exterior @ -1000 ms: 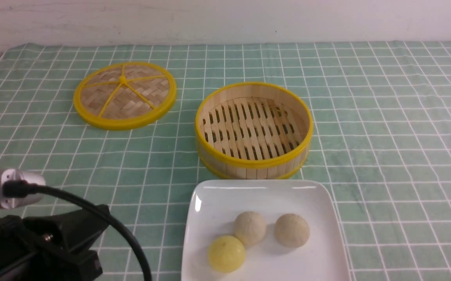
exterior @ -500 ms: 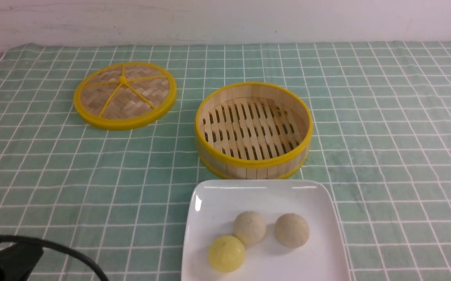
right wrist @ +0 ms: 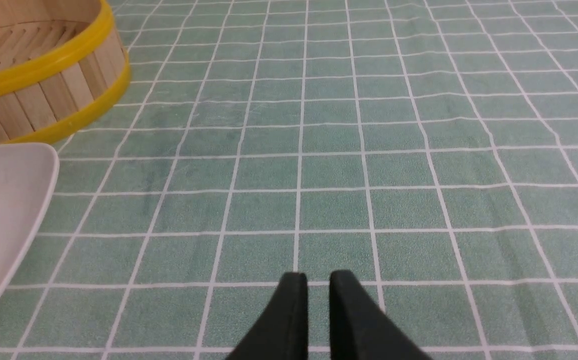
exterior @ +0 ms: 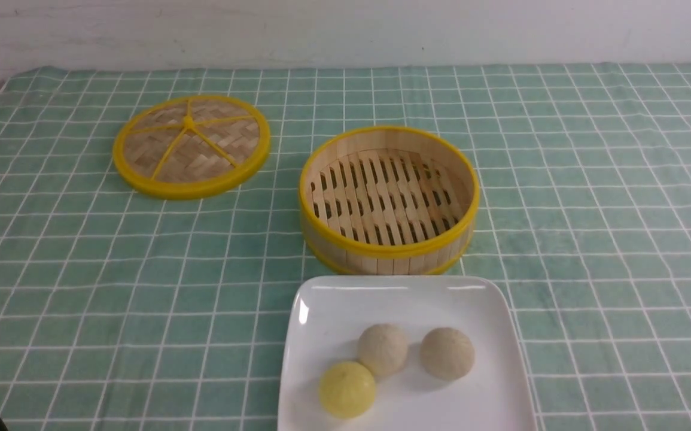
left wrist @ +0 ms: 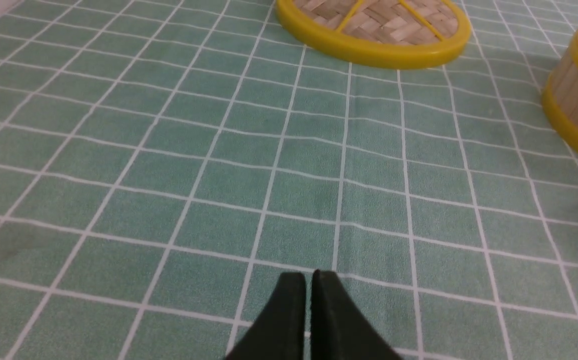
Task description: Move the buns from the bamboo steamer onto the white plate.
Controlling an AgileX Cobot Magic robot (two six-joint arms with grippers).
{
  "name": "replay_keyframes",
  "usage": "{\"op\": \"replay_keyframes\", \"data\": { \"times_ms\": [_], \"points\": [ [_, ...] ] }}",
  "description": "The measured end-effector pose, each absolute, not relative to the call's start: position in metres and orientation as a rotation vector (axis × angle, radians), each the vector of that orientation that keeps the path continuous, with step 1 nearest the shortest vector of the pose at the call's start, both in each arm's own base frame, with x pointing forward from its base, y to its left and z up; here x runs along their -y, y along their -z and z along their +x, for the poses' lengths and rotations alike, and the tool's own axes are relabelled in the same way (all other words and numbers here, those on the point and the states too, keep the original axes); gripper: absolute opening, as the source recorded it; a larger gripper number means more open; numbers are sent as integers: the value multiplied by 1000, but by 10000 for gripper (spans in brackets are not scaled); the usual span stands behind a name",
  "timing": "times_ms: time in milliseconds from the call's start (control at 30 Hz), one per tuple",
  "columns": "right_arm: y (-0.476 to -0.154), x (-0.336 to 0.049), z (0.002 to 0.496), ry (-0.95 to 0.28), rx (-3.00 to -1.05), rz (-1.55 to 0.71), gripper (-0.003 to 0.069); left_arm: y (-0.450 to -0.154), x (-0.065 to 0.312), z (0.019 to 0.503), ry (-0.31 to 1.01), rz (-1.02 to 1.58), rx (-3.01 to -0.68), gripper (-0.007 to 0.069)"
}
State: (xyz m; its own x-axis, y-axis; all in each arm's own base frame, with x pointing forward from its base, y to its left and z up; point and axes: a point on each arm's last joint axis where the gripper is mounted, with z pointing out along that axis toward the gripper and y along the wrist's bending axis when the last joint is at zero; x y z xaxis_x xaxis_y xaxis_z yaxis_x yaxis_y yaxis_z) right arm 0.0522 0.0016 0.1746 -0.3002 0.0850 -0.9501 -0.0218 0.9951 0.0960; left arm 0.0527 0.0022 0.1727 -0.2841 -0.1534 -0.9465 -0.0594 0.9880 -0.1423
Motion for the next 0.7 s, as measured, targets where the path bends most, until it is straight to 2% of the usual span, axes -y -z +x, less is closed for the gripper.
{"op": "replay_keyframes", "data": {
  "times_ms": [700],
  "points": [
    [-175,-2,52,-105,-1873,46,120,-173,-3,53,73,-143,-1861,71]
  ]
}}
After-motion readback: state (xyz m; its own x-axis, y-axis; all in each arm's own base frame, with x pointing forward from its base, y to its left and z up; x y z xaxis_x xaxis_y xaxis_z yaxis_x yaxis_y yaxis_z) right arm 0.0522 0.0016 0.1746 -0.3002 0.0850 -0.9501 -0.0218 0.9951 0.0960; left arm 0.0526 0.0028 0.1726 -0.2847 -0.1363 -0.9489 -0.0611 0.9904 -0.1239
